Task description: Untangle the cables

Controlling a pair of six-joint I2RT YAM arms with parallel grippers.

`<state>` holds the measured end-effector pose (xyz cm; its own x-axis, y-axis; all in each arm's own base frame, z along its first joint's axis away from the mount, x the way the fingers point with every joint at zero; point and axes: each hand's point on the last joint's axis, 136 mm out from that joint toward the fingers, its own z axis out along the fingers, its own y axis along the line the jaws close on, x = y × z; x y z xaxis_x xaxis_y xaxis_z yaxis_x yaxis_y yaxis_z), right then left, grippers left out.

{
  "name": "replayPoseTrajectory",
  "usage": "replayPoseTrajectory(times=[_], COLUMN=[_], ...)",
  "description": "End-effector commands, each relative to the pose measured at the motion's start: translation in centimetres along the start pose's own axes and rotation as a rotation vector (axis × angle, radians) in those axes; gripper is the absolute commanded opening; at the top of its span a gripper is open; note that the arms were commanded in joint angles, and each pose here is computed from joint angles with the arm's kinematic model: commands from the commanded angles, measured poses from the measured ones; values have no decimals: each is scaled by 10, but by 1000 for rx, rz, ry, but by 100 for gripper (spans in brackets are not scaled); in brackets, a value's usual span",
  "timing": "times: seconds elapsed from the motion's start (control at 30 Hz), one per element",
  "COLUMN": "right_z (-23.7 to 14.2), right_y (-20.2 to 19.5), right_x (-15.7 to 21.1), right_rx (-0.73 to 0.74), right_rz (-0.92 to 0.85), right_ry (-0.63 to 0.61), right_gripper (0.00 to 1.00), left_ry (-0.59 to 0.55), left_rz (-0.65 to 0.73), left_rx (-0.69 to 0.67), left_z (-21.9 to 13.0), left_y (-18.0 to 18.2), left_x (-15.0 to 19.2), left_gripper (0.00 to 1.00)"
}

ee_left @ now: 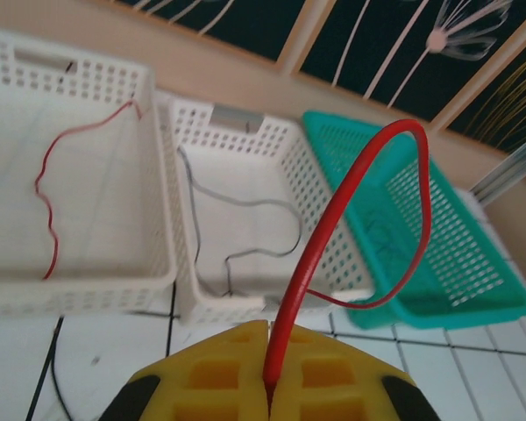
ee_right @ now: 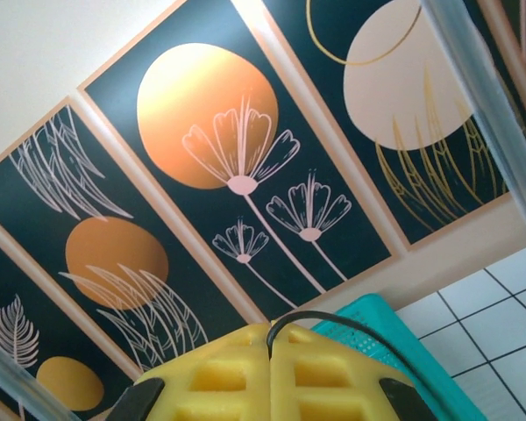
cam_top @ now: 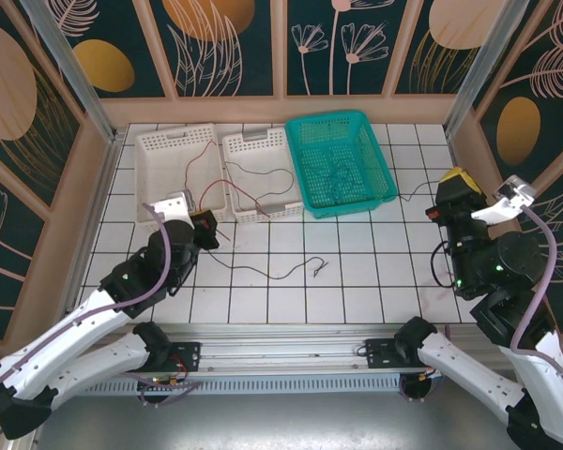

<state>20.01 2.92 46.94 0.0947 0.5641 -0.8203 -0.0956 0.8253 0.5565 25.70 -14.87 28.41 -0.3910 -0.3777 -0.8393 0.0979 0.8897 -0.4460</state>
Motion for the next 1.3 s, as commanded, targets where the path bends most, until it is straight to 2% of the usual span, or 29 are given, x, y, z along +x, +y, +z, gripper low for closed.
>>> replayPoseTrajectory(times=[0.0, 0.2, 0.4, 0.5, 0.9, 1.27], right_z=[5, 19, 27, 29, 27, 27], right_y=[15, 31, 46, 52, 64, 63], right_x=[9, 47, 78, 84, 98, 106], right_rx=[-74, -147, -222, -246, -301, -310], right_rz=[6, 15, 39, 46, 64, 59], right_ry=[17, 131, 215, 238, 307, 327], right_gripper=[0, 0, 0, 0, 0, 0], left_ry=[-60, -228, -318, -339, -371, -264], left_rz=[57, 125, 184, 196, 179, 106], left_rx=[-21, -198, -364, -404, -545, -659], left_z=[-10, -34, -41, -37, -11, 43], left_y=[-5, 11, 27, 33, 77, 139], left_x=[-31, -90, -121, -130, -175, -156], left_gripper=[0, 0, 0, 0, 0, 0])
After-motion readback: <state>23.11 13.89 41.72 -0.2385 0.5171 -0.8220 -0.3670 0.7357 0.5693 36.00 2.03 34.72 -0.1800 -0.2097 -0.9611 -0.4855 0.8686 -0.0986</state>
